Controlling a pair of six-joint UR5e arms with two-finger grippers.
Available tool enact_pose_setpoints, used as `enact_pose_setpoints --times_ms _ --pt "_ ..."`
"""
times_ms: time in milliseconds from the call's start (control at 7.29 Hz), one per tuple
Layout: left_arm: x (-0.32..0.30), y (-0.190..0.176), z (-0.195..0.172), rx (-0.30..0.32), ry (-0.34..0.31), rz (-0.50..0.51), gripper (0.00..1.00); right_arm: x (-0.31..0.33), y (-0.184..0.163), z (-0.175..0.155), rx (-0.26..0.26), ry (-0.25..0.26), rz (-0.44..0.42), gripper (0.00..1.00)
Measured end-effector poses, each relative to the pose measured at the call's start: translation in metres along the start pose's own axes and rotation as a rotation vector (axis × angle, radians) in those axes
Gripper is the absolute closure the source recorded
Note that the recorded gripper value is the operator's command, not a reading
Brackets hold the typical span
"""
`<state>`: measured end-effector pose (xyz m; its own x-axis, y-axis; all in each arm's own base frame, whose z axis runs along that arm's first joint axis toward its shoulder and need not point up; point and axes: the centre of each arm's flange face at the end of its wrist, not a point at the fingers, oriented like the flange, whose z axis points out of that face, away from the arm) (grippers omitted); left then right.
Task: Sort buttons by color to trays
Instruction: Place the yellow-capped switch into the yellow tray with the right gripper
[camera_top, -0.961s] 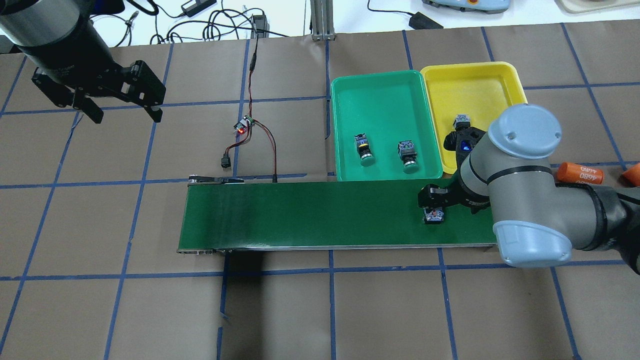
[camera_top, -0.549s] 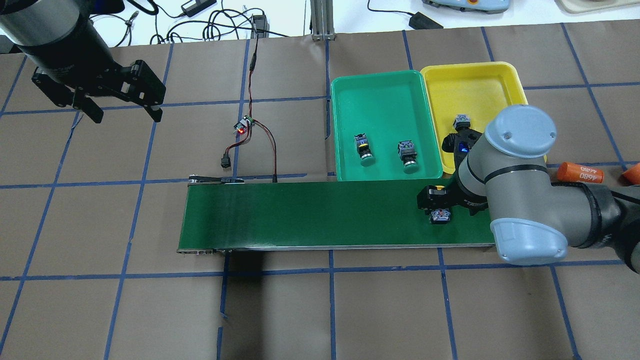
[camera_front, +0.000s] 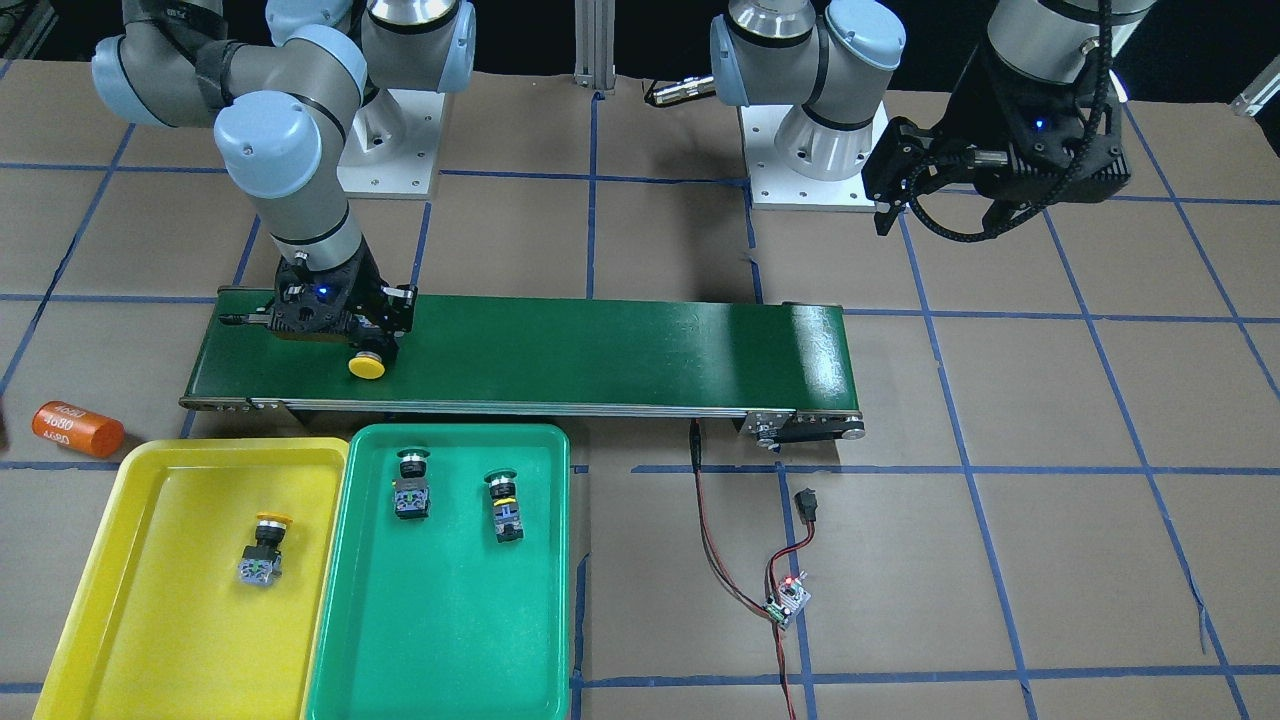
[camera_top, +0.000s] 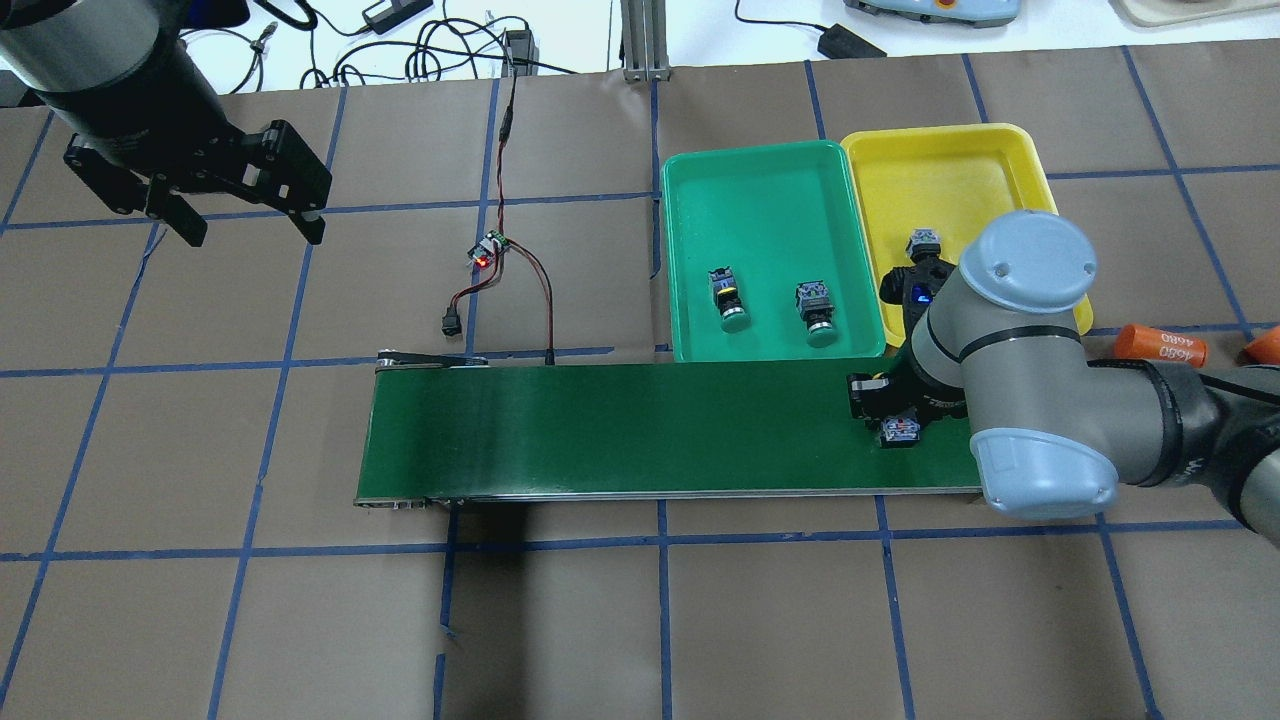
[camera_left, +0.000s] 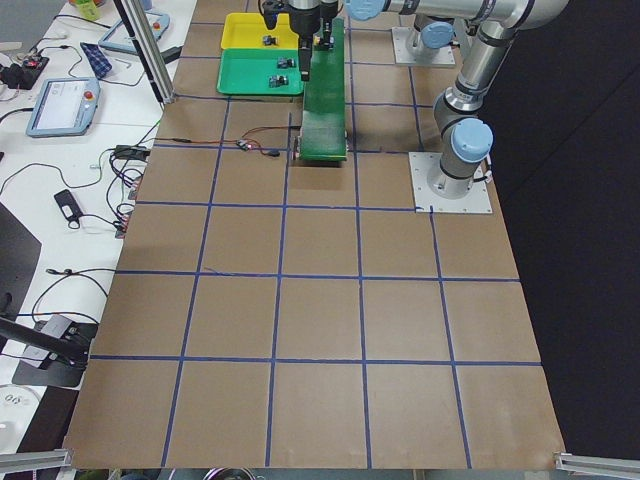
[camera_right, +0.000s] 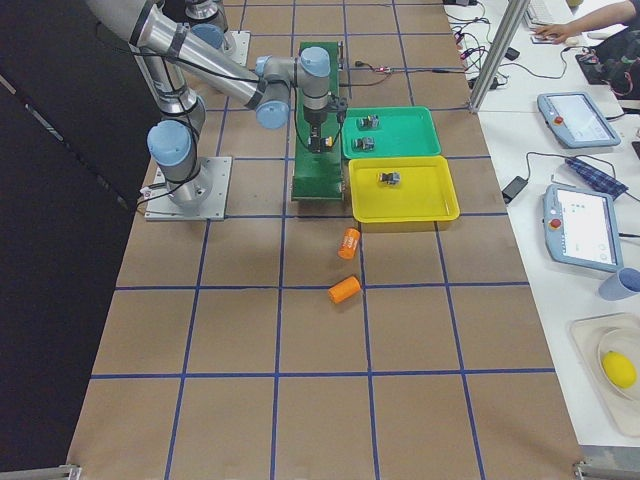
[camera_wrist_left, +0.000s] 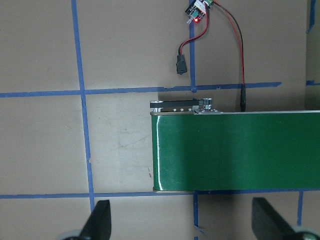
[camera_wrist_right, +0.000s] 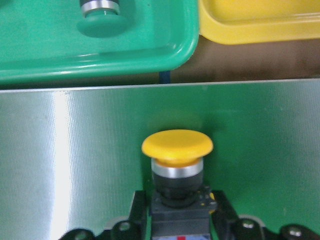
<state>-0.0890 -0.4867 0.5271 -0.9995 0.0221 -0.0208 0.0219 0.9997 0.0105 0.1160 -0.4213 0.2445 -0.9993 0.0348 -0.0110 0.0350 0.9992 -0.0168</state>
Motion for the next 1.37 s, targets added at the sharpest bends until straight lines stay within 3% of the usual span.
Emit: enact_pose_setpoints --times_ms 275,686,824,961,1098,1373 --pt "0.0 0.0 0.0 0.0 0.0 0.0 0.0 0.002 -0.03 -0.024 0.034 0.004 -0.001 1.0" --pt "0.0 0.0 0.0 0.0 0.0 0.0 0.0 0.033 -0.162 -0.045 -0.044 0.099 -0.01 0.98" --pt "0.0 0.0 0.0 0.0 0.0 -0.001 0.0 0.063 -0.197 -0.031 -0.077 0.097 0.008 0.79" --pt "0.0 0.001 0.0 0.0 0.0 -0.001 0.0 0.09 -0.218 -0.011 -0.103 0.072 0.026 0.01" --pt "0.0 0.001 0.0 0.0 0.0 0.0 0.0 0.102 -0.227 0.002 -0.114 0.052 0.034 0.0" --pt "0.0 0.001 0.001 -0.001 0.0 0.0 0.0 0.101 -0.226 -0.014 -0.1 0.043 0.039 0.0"
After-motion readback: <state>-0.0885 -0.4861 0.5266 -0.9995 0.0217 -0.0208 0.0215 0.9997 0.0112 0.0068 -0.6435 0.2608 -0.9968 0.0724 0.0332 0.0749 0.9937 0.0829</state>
